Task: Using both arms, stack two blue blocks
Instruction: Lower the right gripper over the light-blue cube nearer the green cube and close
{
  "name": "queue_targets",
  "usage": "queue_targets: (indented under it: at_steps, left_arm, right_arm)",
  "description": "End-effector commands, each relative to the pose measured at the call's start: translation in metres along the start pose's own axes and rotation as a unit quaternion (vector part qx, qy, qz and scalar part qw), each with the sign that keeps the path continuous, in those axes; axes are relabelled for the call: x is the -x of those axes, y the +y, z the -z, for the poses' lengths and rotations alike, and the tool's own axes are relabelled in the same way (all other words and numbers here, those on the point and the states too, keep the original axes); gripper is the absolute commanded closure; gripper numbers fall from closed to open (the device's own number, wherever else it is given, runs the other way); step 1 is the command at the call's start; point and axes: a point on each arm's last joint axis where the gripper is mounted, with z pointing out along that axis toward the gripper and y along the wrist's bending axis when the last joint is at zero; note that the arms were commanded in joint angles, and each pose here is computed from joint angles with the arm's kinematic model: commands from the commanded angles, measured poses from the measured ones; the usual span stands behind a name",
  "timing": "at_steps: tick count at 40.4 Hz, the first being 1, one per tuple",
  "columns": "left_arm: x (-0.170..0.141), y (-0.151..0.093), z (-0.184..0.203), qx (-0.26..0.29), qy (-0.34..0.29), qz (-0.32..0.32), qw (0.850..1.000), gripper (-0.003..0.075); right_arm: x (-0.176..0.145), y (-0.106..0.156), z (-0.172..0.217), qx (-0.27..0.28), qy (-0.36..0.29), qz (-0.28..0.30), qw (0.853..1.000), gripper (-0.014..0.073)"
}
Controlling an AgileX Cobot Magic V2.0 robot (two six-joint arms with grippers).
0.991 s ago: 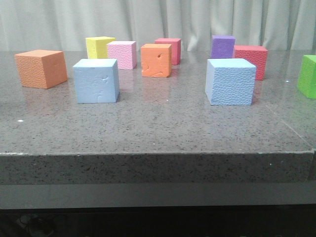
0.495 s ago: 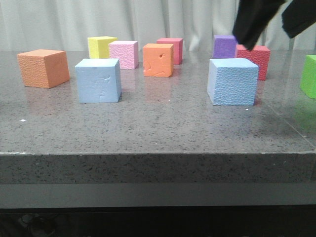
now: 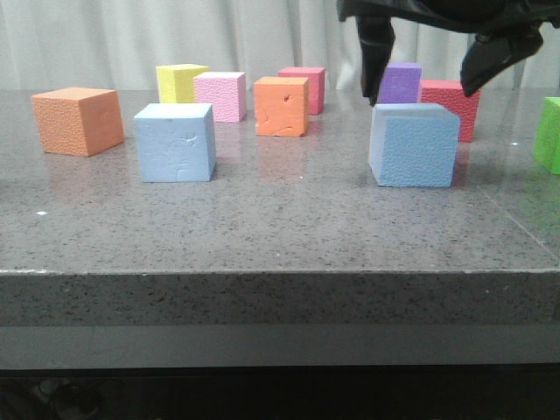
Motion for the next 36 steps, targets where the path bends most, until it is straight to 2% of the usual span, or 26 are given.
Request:
queue_targets:
  at_steps: [1, 6, 19, 21, 28, 33, 36]
  left_arm:
    - [0.017, 0.001, 0.003, 0.0, -0.051, -0.002, 0.999, 0.0152]
    - [0.017, 0.001, 0.003, 0.0, -0.051, -0.002, 0.999, 0.0152]
    - [0.017, 0.001, 0.003, 0.001, -0.05, -0.004, 0.999, 0.0153]
    - [0.017, 0.001, 0.003, 0.001, -0.05, -0.004, 0.999, 0.0152]
    - [0.017, 0.001, 0.003, 0.001, -0.048, -0.004, 0.999, 0.0152]
    - [0.016, 0.001, 0.003, 0.002, -0.046, -0.005, 0.999, 0.0152]
    - [0.016, 0.001, 0.003, 0.004, -0.046, -0.008, 0.999, 0.0153]
  right_arm:
    - [0.019, -0.002, 0.011, 0.016, -0.052, -0.003, 0.999, -0.0059]
    - [0.019, 0.002, 0.003, 0.025, -0.056, 0.0, 0.998, -0.0059]
    - [0.01, 0.005, -0.022, 0.01, -0.02, 0.004, 1.0, -0.0055]
    - [0.009, 0.005, -0.022, 0.012, -0.018, 0.001, 1.0, -0.0026]
    - [0.009, 0.007, -0.021, 0.021, -0.017, -0.01, 1.0, 0.0214]
    - [0.011, 0.007, -0.012, 0.03, -0.022, -0.016, 0.999, 0.0239]
    - [0.012, 0.006, -0.003, 0.036, -0.024, 0.004, 0.999, 0.0239]
